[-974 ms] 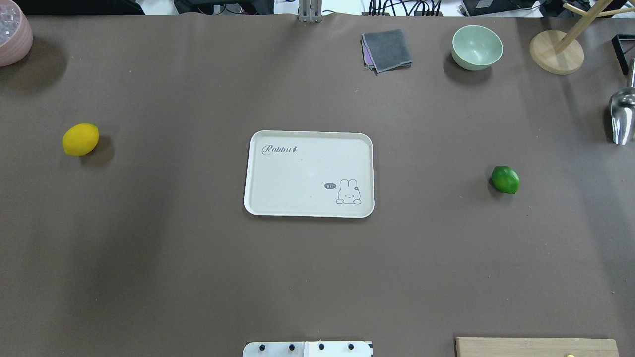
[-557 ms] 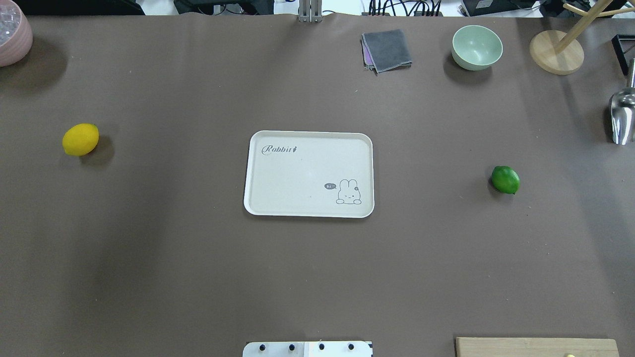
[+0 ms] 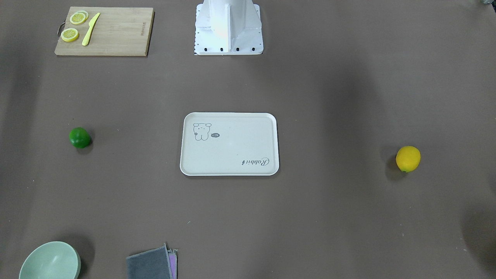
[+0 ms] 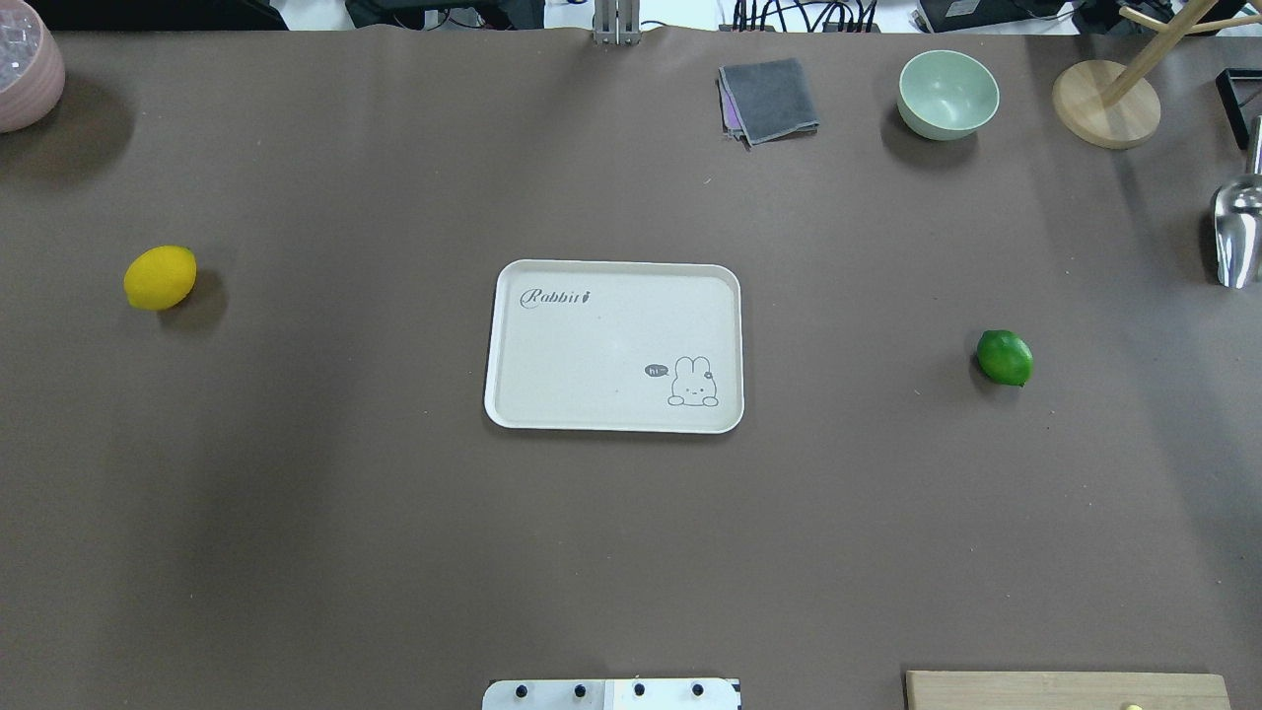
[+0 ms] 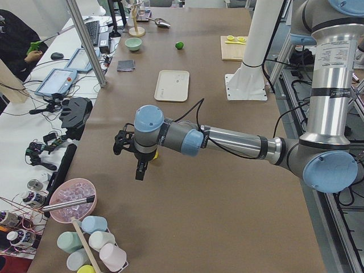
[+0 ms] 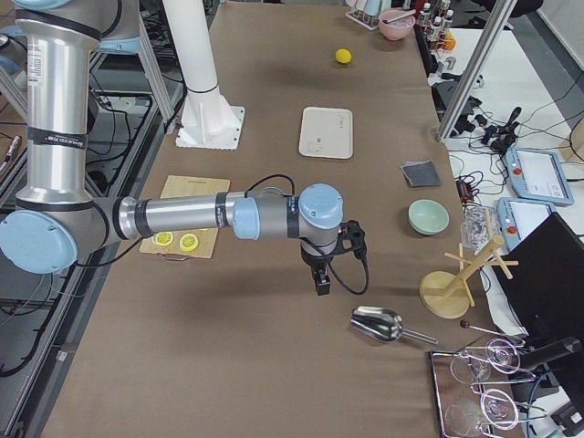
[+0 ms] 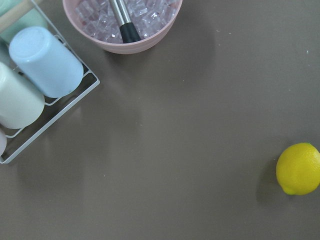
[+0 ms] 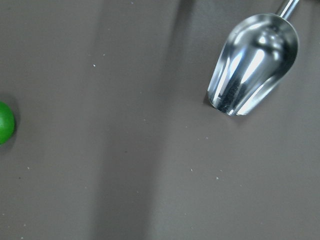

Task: Place all lemons on tray

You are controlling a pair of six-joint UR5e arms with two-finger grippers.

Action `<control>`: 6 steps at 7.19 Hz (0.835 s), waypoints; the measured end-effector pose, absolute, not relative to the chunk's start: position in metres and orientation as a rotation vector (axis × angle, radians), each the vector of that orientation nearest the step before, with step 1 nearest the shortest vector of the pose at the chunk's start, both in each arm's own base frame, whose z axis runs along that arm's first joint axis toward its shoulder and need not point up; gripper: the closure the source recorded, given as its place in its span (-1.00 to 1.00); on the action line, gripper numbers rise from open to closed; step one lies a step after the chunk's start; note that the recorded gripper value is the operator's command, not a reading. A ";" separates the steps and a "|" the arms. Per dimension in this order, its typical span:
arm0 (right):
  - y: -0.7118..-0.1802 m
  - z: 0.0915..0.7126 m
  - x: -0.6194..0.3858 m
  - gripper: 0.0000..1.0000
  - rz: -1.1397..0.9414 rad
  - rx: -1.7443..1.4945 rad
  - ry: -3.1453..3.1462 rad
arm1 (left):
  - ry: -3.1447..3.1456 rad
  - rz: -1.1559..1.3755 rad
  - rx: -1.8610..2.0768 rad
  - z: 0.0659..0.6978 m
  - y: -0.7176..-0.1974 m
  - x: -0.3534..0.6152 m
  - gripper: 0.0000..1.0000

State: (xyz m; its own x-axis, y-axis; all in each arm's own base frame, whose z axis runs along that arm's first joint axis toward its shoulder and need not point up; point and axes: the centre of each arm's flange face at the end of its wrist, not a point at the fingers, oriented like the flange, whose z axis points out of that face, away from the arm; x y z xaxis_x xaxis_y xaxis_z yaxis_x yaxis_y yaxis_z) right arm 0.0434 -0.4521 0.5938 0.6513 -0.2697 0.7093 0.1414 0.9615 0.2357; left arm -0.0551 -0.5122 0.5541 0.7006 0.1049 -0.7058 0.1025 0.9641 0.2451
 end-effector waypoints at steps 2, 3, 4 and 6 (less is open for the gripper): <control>-0.475 0.567 0.012 -1.00 -0.262 0.199 -0.887 | 0.804 0.042 0.303 0.551 -0.516 -0.040 -0.96; -0.493 0.547 -0.019 -1.00 -0.264 0.181 -0.902 | 0.810 0.060 0.320 0.540 -0.524 -0.031 -0.96; -0.505 0.533 -0.052 -1.00 -0.281 0.167 -0.909 | 0.816 0.077 0.347 0.527 -0.533 -0.024 -0.96; -0.510 0.512 -0.105 -1.00 -0.344 0.215 -0.924 | 0.822 0.104 0.353 0.524 -0.540 -0.008 -0.96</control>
State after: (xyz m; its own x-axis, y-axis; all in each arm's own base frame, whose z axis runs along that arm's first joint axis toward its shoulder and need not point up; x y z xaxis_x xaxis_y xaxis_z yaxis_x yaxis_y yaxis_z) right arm -0.1052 -0.5100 0.5120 0.5538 -0.3801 0.7408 0.1976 0.9243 0.3265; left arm -0.0081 -0.5397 0.5245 0.6791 0.2260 -0.6984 0.0451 0.9368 0.3470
